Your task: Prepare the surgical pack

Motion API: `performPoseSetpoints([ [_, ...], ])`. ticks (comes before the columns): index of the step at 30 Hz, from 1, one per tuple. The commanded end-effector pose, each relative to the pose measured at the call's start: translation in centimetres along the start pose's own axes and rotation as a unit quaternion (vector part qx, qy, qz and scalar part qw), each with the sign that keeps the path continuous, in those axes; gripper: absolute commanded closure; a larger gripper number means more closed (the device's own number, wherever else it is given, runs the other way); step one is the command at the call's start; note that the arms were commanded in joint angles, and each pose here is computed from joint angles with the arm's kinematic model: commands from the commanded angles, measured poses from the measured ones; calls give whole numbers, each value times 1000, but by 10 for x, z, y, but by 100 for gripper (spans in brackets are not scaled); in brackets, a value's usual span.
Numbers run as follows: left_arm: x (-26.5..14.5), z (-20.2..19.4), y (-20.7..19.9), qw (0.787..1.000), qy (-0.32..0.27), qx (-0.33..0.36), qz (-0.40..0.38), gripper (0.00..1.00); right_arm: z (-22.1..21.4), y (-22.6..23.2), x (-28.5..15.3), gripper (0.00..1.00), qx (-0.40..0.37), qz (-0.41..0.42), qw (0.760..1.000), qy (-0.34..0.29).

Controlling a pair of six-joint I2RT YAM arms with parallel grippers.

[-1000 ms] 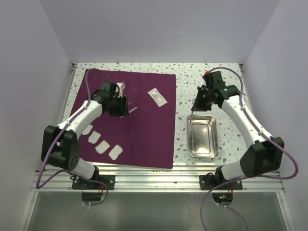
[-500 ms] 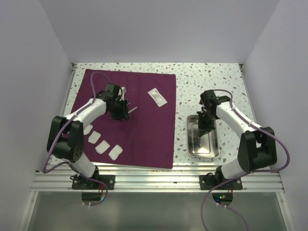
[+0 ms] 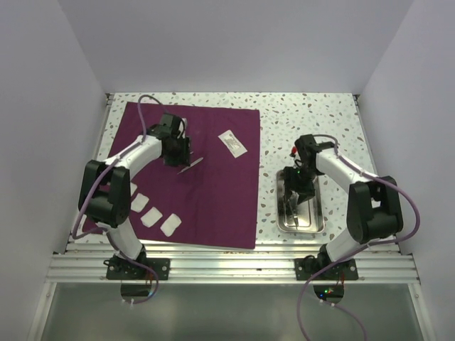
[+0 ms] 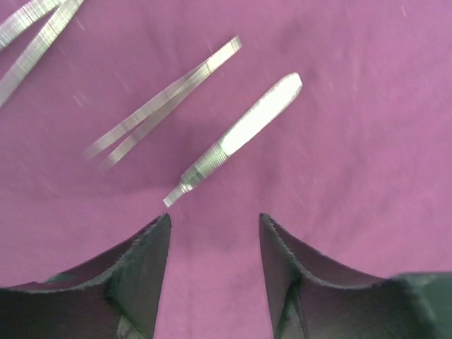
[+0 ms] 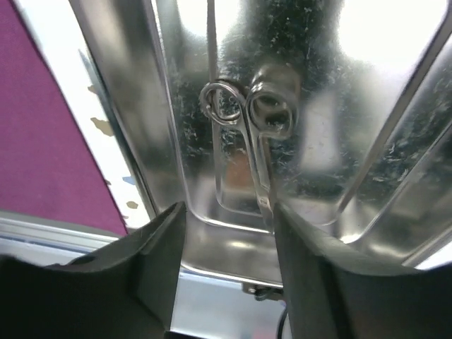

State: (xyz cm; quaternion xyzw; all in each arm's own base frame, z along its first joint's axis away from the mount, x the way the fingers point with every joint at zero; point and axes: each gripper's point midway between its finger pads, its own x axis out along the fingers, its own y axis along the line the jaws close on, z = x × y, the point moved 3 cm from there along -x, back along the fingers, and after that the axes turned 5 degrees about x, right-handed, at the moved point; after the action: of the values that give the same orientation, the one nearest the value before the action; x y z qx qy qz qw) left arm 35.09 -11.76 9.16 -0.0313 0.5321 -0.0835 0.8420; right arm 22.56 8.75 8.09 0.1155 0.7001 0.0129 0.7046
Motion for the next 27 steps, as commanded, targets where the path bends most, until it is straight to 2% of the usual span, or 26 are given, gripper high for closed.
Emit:
performPoseSetpoints([
  [1,2,35,13,997,-48,40,45,49,9,6,-27,42,-9,12,999,-38],
  [3,3,47,20,993,-67,71,66,55,8,7,-39,39,-9,12,999,-42],
  [6,11,55,25,986,-71,132,72,57,3,18,-58,37,-15,47,997,-53],
  [11,23,61,25,977,-75,190,65,51,-4,34,-72,37,-21,104,993,-53],
  [15,33,57,25,970,-64,228,50,46,-11,36,-70,37,-26,114,992,-47],
  [20,41,59,27,967,-68,245,37,44,-15,44,-70,36,-29,137,989,-44],
  [27,55,62,26,968,-52,244,15,47,-14,46,-69,36,-33,140,989,-43],
])
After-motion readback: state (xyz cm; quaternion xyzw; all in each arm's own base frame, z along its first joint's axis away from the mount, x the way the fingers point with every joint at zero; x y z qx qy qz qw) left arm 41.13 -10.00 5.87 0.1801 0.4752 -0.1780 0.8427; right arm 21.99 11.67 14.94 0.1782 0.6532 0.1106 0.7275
